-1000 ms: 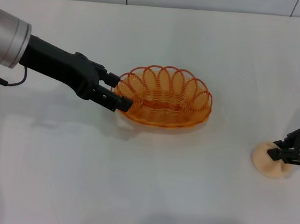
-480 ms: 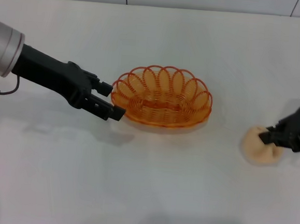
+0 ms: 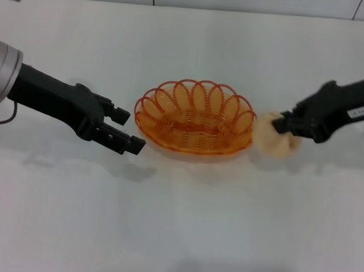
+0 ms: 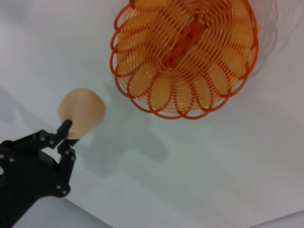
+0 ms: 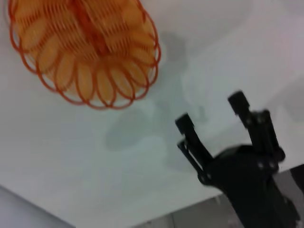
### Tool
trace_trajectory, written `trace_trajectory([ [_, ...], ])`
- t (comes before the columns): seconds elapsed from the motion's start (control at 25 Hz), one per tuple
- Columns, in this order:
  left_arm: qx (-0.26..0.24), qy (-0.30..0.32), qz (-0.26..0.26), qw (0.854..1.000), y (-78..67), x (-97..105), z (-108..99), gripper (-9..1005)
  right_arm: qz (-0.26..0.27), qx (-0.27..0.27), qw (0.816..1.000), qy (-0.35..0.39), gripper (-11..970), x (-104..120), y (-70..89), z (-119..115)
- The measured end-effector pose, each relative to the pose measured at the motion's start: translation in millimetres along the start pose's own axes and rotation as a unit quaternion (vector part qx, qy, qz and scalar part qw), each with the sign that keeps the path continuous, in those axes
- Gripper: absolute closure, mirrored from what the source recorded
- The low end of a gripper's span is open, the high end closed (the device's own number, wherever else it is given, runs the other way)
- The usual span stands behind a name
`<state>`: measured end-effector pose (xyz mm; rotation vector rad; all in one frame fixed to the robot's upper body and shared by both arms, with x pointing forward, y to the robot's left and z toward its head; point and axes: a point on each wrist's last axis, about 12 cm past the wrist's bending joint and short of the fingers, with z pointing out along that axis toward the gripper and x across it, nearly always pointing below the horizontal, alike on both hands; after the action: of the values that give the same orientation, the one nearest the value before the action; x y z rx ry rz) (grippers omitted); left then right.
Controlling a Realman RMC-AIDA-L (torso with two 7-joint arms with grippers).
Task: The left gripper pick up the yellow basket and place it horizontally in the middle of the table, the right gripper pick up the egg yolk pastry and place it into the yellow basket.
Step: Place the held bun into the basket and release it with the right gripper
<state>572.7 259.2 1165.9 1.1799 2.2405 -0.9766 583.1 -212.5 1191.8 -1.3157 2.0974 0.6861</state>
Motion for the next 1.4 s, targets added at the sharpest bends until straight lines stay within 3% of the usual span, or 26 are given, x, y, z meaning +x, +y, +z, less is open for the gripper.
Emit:
trace_trajectory([
  [0.36,0.003,-0.001,0.002,1.000,-1.1,1.2,2.9,135,-0.034,0.023,0.999,-0.004,897,-28.0,2.1,25.1],
  [1.12,0.004,-0.004,0.002,1.000,-1.7,0.8,5.9,135,-0.056,0.057,0.997,-0.008,899,-37.9,2.8,67.5],
  [1.4,0.002,-0.005,0.002,1.000,-1.3,0.6,6.0,134,-0.064,0.058,0.996,-0.006,770,-39.2,4.0,72.1],
])
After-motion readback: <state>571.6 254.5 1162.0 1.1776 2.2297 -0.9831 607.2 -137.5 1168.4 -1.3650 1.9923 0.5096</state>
